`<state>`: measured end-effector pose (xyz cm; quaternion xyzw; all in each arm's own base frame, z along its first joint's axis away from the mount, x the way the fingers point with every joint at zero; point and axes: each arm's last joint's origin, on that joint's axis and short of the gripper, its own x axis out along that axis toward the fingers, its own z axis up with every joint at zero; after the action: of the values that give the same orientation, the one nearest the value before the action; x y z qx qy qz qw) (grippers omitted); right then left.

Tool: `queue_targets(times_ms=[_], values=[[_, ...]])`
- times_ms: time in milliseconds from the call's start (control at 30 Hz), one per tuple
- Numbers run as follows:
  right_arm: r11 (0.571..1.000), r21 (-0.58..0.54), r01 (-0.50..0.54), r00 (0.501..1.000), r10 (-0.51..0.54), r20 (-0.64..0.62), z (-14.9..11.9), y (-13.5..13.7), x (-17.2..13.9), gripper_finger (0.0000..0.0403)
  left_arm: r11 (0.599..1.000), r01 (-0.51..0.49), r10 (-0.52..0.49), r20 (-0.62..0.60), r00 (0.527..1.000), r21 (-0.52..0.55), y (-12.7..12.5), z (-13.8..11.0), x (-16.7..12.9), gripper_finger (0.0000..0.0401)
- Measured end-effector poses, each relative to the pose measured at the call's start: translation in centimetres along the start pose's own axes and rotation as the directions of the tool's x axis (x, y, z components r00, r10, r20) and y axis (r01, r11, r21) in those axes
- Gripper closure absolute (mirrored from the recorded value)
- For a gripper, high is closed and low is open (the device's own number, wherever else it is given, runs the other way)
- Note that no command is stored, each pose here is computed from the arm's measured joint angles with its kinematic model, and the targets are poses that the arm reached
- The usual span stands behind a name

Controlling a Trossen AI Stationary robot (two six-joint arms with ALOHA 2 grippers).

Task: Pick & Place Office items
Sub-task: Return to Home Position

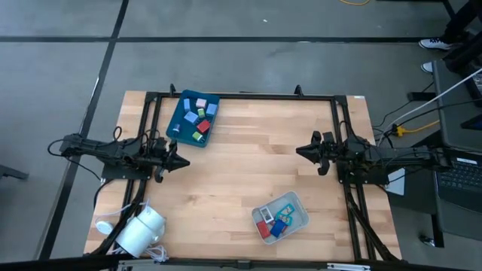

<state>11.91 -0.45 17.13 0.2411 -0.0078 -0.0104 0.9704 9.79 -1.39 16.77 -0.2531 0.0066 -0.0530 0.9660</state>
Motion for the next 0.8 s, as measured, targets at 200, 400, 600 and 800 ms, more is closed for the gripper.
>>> queue_targets(times_ms=[200,400,600,800], values=[[1.0,0.0,0.002,1.0,-0.002,0.002,0.0,0.0,0.0,0.0351,1.0,0.0,0.0,0.0,1.0,0.0,0.0,0.0,0.0,0.0389],[0.999,0.001,-0.035,0.998,0.035,0.056,0.5,0.4,-0.6,0.035,0.997,0.078,-0.078,0.023,0.997,-0.003,-0.6,0.2,-0.2,0.0389],[0.995,-0.008,-0.097,0.981,0.097,0.168,1.5,1.0,-1.8,0.035,0.996,0.087,-0.087,0.014,0.996,-0.004,-0.7,0.1,-0.2,0.0386],[0.988,-0.023,-0.154,0.949,0.154,0.274,2.4,1.4,-2.7,0.035,0.997,0.083,-0.083,0.007,0.996,-0.003,-0.7,0.1,-0.2,0.039]])
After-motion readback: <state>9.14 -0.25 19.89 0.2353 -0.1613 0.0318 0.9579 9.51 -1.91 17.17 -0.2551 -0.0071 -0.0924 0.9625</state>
